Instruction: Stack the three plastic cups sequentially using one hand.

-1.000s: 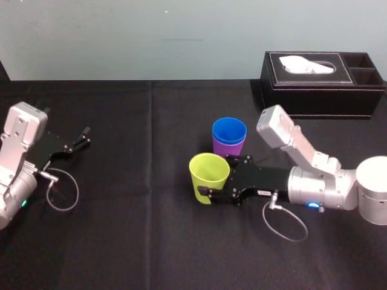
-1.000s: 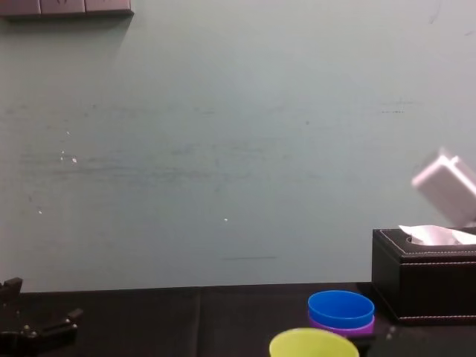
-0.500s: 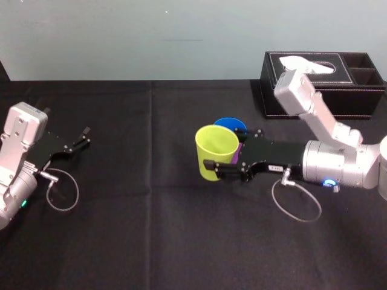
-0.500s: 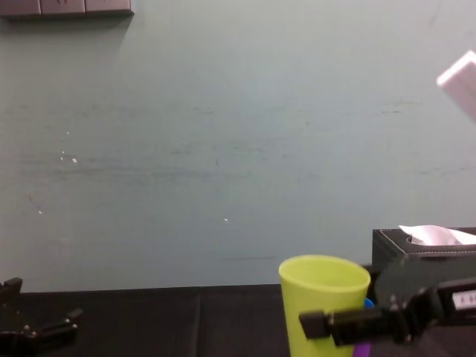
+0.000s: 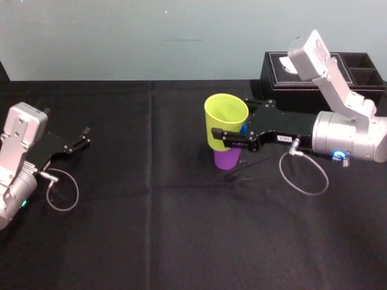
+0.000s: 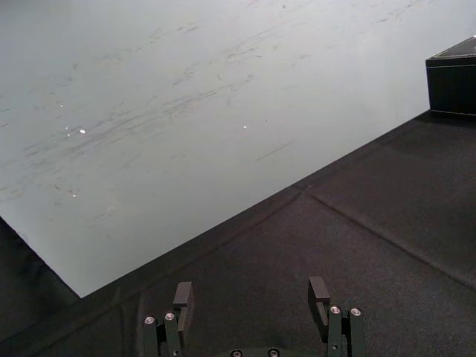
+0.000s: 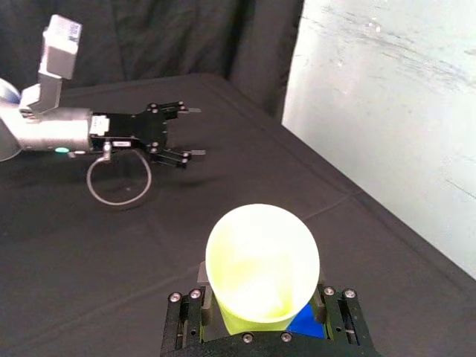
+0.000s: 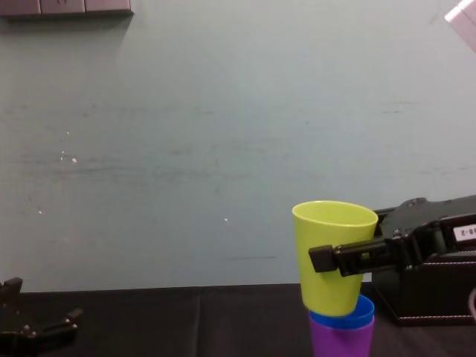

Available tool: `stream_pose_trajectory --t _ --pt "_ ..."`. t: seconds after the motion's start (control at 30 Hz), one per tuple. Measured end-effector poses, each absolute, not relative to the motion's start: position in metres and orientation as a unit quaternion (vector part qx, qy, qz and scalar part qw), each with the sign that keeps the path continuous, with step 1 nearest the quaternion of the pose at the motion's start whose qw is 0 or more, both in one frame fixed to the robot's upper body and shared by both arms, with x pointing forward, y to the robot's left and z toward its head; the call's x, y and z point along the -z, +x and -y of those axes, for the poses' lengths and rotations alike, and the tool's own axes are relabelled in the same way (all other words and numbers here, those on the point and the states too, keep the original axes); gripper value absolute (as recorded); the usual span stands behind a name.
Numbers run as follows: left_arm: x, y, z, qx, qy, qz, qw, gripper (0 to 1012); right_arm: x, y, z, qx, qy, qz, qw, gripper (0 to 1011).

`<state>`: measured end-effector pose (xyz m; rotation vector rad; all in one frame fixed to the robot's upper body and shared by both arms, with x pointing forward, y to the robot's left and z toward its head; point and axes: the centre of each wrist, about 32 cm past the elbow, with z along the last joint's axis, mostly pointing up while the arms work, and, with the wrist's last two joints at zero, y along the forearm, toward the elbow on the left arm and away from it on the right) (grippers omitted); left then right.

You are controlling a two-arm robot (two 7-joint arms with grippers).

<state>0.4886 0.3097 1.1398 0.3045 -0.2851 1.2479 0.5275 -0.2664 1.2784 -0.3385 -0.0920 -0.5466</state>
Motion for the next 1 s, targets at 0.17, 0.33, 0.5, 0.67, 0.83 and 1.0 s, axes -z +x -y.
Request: stream_pose_trajectory --t 0.17,0.33,0.5,0.67,0.83,1.0 --pt "-1.14 0.489 -0.31 -0.58 0.141 0.132 0.791 1011 -1.28 0.533 0.268 0.283 -0.166 0.046 0.943 726" --pt "-1.14 0.489 -0.31 -0.58 0.141 0.132 0.791 1011 -1.282 0.541 0.271 0.297 -0.167 0.045 0.939 726" --pt "-1.14 0.489 -0.31 -0.58 0.141 0.132 0.791 1012 -1.28 0.551 0.273 0.305 -0.173 0.041 0.936 726" --pt "-1.14 0.489 -0.31 -0.58 0.141 0.132 0.791 1011 -1.277 0.558 0.274 0.311 -0.178 0.036 0.933 726" --pt "-1.14 0.489 -0.31 -0.58 0.141 0.132 0.791 1011 -1.274 0.565 0.272 0.315 -0.184 0.033 0.93 726" --pt "-1.14 0.489 -0.31 -0.58 0.141 0.132 0.791 1011 -1.272 0.569 0.271 0.317 -0.187 0.031 0.929 728"
